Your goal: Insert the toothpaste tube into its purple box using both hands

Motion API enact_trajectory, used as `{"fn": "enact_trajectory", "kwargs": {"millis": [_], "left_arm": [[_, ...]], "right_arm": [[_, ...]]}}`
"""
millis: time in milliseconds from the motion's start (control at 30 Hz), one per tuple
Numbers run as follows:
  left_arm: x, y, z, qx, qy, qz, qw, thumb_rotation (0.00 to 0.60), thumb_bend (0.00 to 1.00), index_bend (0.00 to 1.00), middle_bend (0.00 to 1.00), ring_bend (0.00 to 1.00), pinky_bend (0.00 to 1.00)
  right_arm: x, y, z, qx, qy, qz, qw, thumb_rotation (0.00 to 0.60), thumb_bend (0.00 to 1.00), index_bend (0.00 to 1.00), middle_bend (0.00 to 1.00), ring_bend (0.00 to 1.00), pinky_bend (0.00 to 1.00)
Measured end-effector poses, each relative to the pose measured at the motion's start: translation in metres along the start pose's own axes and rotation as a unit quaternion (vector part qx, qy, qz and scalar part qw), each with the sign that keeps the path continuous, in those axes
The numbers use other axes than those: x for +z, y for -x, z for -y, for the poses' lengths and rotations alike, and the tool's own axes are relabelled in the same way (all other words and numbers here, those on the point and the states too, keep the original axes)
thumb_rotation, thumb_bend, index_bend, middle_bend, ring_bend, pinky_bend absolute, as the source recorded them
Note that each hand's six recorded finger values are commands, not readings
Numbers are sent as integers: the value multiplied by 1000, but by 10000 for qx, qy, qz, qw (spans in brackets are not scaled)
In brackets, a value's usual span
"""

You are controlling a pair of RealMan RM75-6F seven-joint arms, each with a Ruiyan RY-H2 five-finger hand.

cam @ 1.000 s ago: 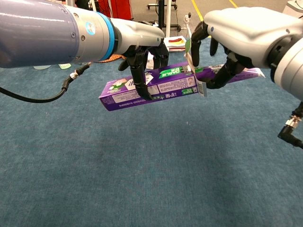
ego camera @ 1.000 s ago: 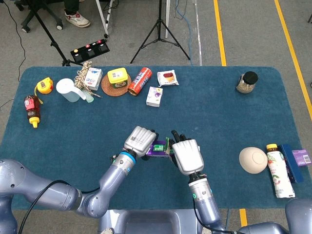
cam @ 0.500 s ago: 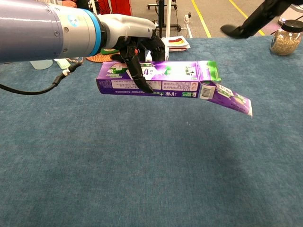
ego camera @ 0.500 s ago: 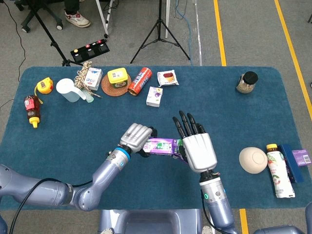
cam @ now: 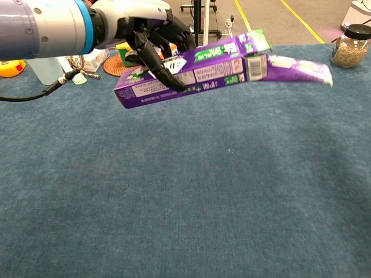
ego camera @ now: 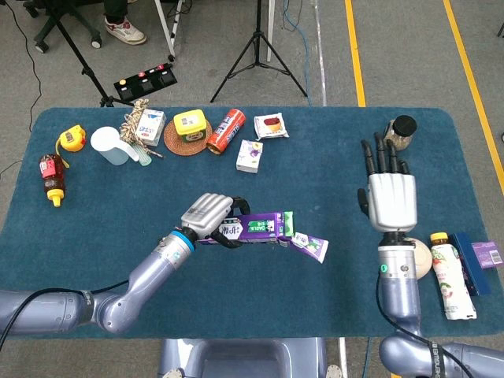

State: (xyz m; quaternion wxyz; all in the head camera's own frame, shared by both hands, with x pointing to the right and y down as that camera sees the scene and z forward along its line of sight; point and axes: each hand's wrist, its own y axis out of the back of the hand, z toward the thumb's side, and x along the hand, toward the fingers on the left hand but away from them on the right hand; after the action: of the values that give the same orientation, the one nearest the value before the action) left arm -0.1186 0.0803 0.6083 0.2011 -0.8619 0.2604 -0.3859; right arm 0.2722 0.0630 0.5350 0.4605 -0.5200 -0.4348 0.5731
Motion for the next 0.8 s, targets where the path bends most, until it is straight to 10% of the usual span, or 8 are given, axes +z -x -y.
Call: {"fn": "enact_trajectory", "kwargs": {"millis": [300,800], "left_arm": [[-9,17,-19,426,1227,710,9890,600,267,505,388,436,686],[-47,42,-41,1391,2888,1579,9340,600,259,504,388,436,674]], "right_arm": [[-67,30,11,-11,-318,744,9967,600,387,25,7,36,266],[-99,36,34,204,-531,1012,9932,600,387,25,9,36,266]]}}
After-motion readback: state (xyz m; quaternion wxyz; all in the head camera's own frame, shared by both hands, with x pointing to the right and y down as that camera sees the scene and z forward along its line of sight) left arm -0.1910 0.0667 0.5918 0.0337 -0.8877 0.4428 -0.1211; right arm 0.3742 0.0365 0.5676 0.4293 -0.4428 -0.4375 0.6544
